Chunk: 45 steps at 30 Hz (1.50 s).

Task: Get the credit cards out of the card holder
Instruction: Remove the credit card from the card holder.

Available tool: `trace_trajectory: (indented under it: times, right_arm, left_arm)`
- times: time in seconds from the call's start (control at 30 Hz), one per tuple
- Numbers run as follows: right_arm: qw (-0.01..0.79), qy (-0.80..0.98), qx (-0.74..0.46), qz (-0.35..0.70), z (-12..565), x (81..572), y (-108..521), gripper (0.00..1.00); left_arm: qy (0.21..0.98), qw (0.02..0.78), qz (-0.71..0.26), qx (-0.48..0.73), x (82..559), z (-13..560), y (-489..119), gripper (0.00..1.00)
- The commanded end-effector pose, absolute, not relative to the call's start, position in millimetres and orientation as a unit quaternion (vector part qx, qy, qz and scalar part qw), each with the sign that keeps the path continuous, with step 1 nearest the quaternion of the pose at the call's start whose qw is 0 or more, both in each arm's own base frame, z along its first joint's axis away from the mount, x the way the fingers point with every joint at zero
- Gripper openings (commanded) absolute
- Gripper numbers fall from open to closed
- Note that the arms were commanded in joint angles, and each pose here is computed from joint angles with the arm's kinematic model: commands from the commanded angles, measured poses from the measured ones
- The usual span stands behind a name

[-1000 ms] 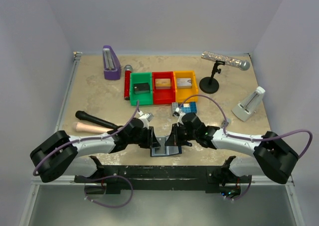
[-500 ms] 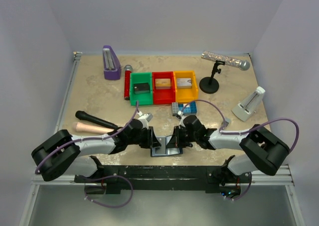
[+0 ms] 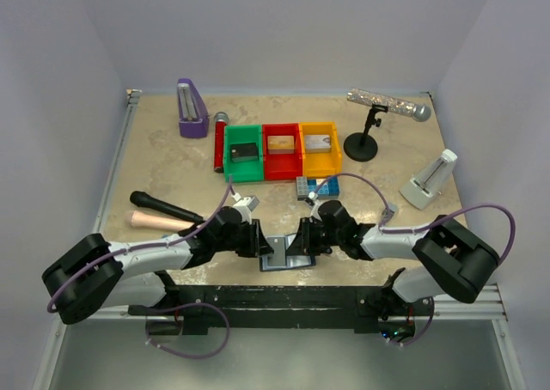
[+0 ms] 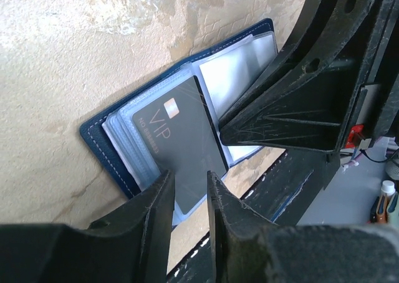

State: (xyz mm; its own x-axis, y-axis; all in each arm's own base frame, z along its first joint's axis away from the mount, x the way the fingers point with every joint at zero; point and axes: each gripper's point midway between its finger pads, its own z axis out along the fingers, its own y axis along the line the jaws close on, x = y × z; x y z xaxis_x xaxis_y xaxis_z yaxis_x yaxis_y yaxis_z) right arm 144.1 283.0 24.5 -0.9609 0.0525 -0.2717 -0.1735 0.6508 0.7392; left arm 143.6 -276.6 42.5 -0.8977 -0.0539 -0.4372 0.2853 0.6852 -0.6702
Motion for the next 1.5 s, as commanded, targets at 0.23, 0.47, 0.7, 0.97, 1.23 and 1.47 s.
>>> trace_trajectory:
  times: [0.23,0.47,0.7,0.97,1.23,1.47]
  right_arm:
    - [0.155,0.884,-0.041,0.440,41,148,287,0.29]
    - [0.155,0.880,-0.042,0.448,44,148,289,0.33]
    - [0.152,0.877,-0.042,0.453,44,147,291,0.34]
    - [0.148,0.878,-0.039,0.452,41,148,292,0.34]
    - [0.147,0.882,-0.036,0.446,38,147,290,0.34]
    - [0.148,0.884,-0.035,0.443,37,148,289,0.35]
  left_arm:
    - [0.894,0.238,-0.373,0.066,155,52,-274,0.32]
    - [0.898,0.231,-0.370,0.066,155,46,-276,0.31]
    - [0.906,0.220,-0.357,0.062,152,34,-272,0.29]
    - [0.910,0.215,-0.350,0.059,151,29,-269,0.24]
    - [0.913,0.217,-0.341,0.062,152,30,-267,0.23]
    - [0.905,0.233,-0.349,0.071,153,46,-267,0.36]
